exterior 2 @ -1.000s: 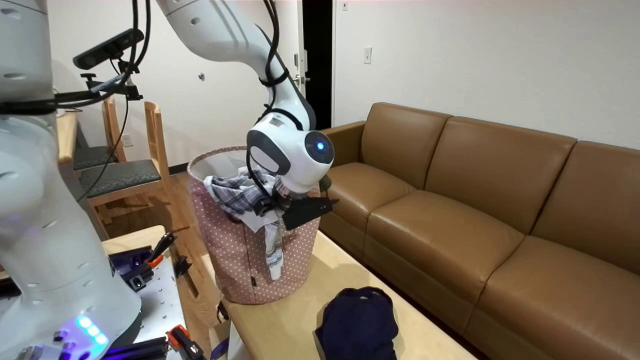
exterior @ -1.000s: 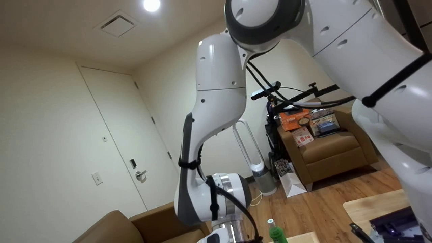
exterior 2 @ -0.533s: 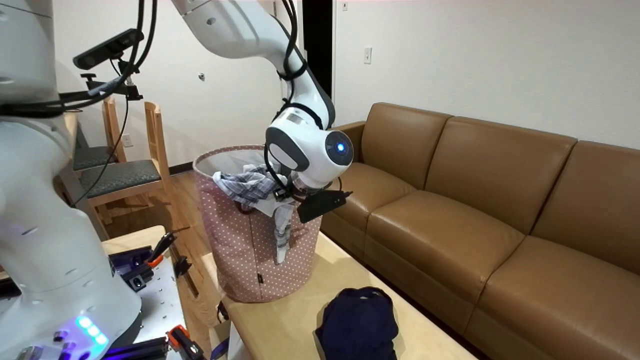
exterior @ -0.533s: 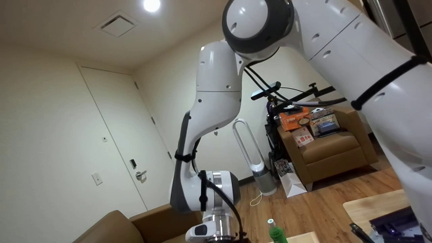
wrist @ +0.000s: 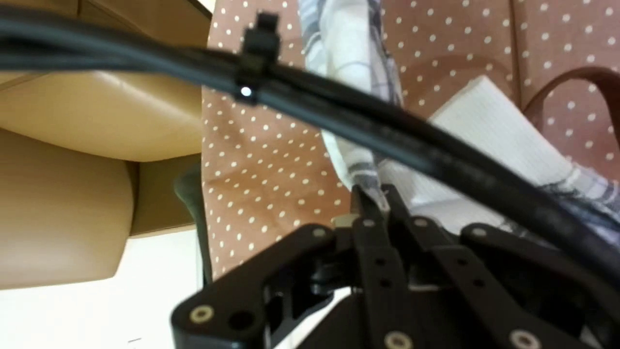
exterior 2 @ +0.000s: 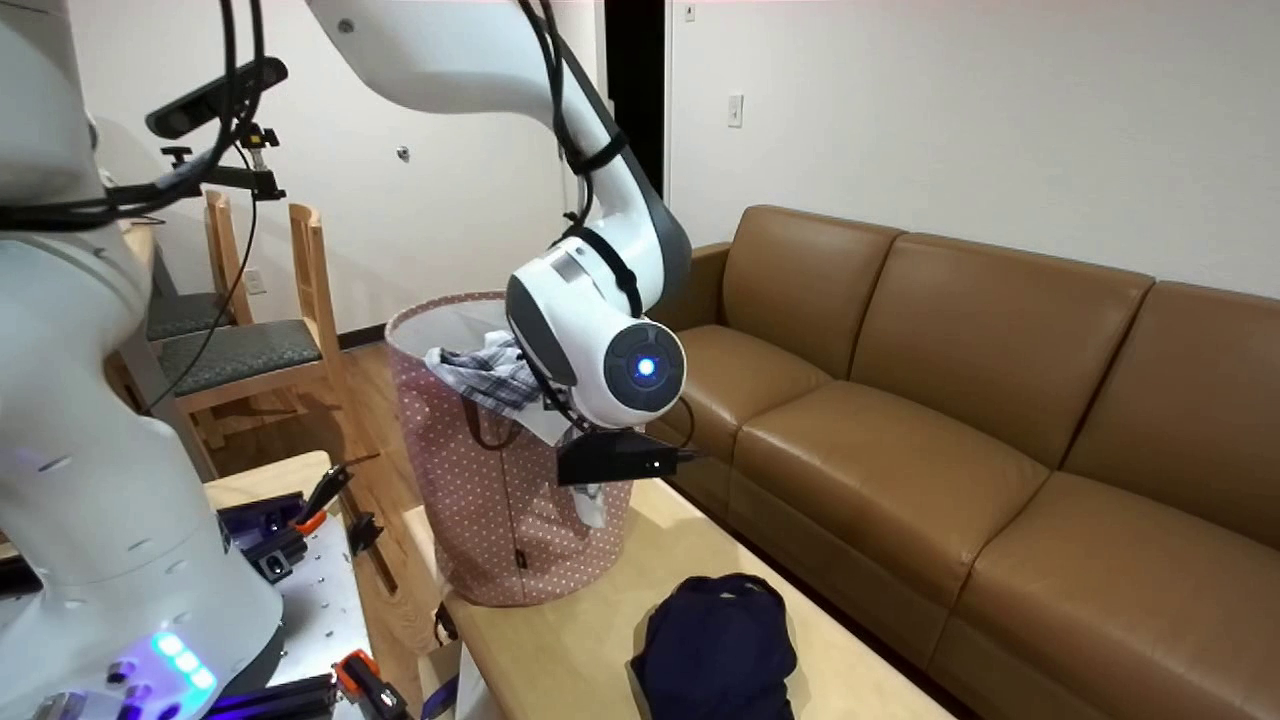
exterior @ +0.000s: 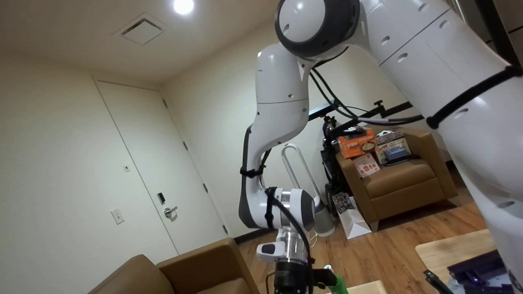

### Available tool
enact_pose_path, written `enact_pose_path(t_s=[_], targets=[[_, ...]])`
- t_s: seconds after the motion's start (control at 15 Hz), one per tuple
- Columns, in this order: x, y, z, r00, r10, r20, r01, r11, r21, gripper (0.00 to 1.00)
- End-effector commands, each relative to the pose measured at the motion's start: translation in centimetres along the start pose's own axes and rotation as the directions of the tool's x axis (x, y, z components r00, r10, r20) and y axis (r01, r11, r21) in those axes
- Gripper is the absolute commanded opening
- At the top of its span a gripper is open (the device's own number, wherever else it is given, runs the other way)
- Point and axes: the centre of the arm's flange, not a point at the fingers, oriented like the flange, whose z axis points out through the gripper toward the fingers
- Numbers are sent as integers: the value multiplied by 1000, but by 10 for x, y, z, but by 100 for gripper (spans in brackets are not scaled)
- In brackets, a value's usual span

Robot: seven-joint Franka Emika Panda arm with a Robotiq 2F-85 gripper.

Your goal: Put the checked garment in the laundry basket

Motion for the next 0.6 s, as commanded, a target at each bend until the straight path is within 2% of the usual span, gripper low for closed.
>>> enact_pose_path(t_s=[0.0, 0.33, 0.53], targets=[[58, -34, -38, 989, 96, -114, -110, 986, -125, 3], [147, -64, -58, 949, 46, -313, -144, 943, -300, 3], [200, -91, -60, 918, -94, -386, -78, 910, -407, 2]])
